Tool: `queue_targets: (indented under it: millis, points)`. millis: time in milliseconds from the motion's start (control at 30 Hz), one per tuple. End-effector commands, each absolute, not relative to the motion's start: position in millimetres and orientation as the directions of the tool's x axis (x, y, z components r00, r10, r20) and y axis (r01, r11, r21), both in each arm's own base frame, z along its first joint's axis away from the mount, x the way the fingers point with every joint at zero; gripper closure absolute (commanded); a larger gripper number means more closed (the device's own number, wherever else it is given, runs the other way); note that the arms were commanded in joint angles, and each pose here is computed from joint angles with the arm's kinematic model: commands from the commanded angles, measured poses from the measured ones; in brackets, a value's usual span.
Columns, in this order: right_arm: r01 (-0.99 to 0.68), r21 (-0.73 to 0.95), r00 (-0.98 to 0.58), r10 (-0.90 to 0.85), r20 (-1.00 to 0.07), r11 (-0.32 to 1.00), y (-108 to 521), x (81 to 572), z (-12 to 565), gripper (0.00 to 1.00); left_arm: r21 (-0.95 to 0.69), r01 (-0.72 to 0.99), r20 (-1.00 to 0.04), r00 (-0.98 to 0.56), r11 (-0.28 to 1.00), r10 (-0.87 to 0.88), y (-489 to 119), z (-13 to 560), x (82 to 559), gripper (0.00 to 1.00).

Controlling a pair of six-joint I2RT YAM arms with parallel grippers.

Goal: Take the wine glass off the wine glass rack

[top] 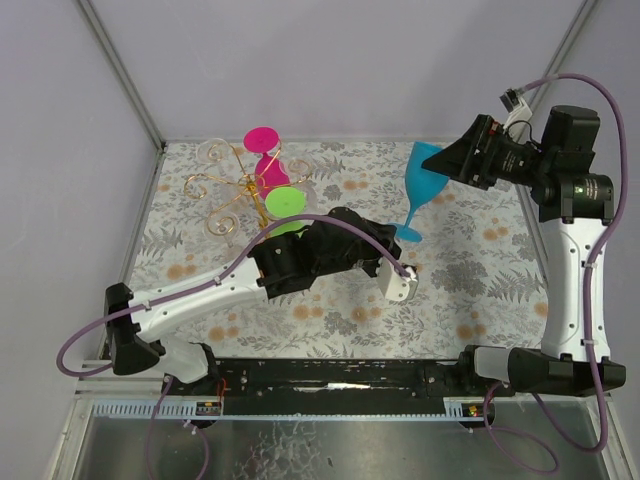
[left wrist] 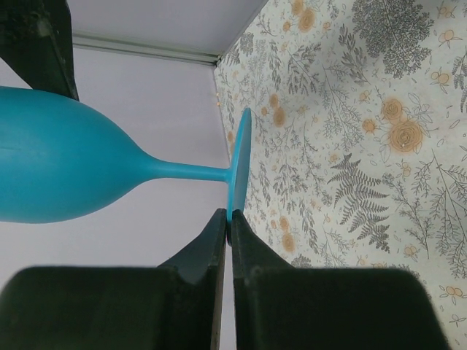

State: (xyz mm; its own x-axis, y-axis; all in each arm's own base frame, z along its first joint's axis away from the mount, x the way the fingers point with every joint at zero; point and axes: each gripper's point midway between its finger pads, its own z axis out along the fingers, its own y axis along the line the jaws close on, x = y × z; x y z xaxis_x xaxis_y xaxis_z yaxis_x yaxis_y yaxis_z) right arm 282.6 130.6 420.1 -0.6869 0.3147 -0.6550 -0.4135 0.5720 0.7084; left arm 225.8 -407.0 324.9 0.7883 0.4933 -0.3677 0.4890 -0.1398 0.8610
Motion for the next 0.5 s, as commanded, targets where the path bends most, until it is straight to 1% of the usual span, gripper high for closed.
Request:
queue_targets:
  millis: [0,133,233,300,400,467]
  points:
    - [-0.429,0.704,-0.69,0.297,-0.659,0.566,132.5,279.2,417.8,0.0,0.902,0.427,-0.368,0.835,-0.061,0.409,-425.8,362.9,220.4,1.0]
    - [-0.433,0.703,-0.688,0.297,-0.662,0.565,132.6,279.4,417.1,0.0,0.9,0.431,-0.371,0.834,-0.064,0.408,-426.2,361.3,219.4,1.0]
    - [-0.428,0.71,-0.698,0.295,-0.653,0.559,133.3,279.7,412.6,0.04,0.9,0.43,-0.371,0.839,-0.068,0.399,-428.5,361.2,217.3,1.0]
    - [-0.419,0.716,-0.707,0.295,-0.643,0.558,133.2,280.2,408.2,0.09,0.902,0.427,-0.372,0.842,-0.061,0.392,-430.8,364.3,215.5,1.0]
    - [-0.4,0.714,-0.711,0.296,-0.638,0.575,130.9,282.7,402.6,0.2,0.905,0.422,-0.373,0.84,-0.044,0.393,-432.0,368.1,217.0,1.0]
    - [-0.382,0.698,-0.704,0.299,-0.644,0.606,126.7,286.1,400.1,0.25,0.906,0.422,-0.378,0.836,-0.027,0.397,-432.5,371.3,218.3,1.0]
